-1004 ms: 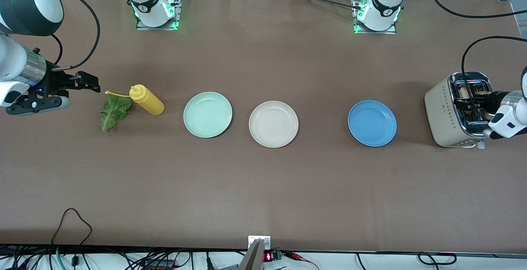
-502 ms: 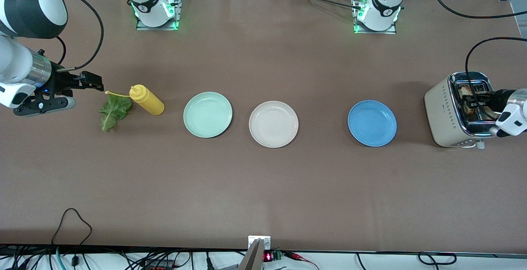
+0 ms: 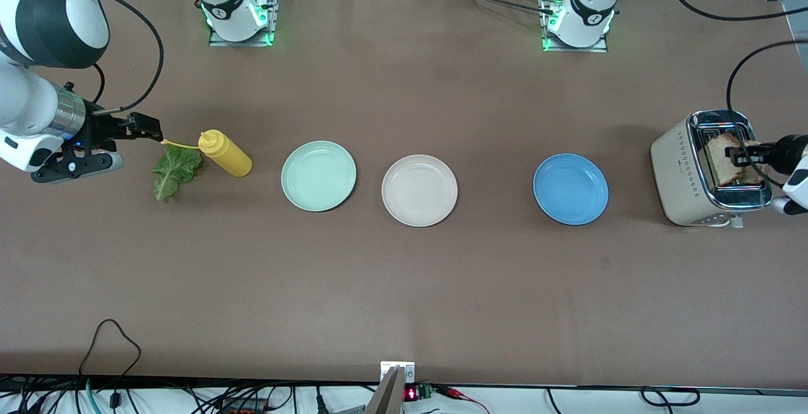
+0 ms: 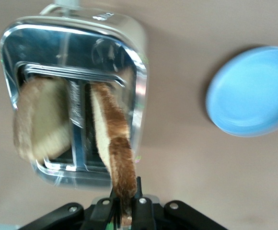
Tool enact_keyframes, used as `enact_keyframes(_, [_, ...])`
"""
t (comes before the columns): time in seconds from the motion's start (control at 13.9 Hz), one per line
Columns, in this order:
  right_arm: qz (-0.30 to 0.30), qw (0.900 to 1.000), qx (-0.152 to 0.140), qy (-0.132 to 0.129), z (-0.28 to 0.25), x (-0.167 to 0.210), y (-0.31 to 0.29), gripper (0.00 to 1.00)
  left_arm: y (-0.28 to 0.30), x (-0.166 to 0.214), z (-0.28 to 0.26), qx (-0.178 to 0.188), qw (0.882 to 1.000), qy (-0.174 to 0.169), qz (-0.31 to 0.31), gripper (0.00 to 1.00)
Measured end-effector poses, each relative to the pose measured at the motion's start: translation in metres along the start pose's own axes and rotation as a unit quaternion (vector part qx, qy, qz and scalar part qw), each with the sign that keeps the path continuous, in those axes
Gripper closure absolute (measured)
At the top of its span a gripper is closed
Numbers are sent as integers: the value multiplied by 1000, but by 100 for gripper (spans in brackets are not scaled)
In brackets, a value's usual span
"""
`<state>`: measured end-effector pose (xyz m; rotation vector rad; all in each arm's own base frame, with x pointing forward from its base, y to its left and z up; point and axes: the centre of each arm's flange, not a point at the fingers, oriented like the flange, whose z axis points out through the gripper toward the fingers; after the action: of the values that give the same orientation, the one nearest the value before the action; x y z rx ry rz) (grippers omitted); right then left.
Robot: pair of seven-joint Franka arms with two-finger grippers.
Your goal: Make sandwich in beige plate with both arms
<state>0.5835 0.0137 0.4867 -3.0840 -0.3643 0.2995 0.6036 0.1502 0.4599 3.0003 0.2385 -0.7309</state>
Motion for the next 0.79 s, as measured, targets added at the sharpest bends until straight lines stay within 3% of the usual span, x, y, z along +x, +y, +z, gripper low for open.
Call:
enact_keyframes(0.22, [-3, 1000, 1, -6, 4, 1, 1, 0, 104, -66, -70, 8, 995, -11, 102, 90])
enact_keyframes(0.43, [-26, 999, 12, -38, 11, -8, 11, 0, 217, -107, -73, -31, 973, -22, 226, 90])
enact_keyframes(0.57, [-44, 998, 20, -44, 13, -14, 31, 0, 274, -100, -47, -94, 956, -27, 277, 90])
enact_keyframes(0.79, [-76, 996, 28, -44, 16, -22, 54, 0, 328, -51, 25, -180, 942, -25, 283, 90])
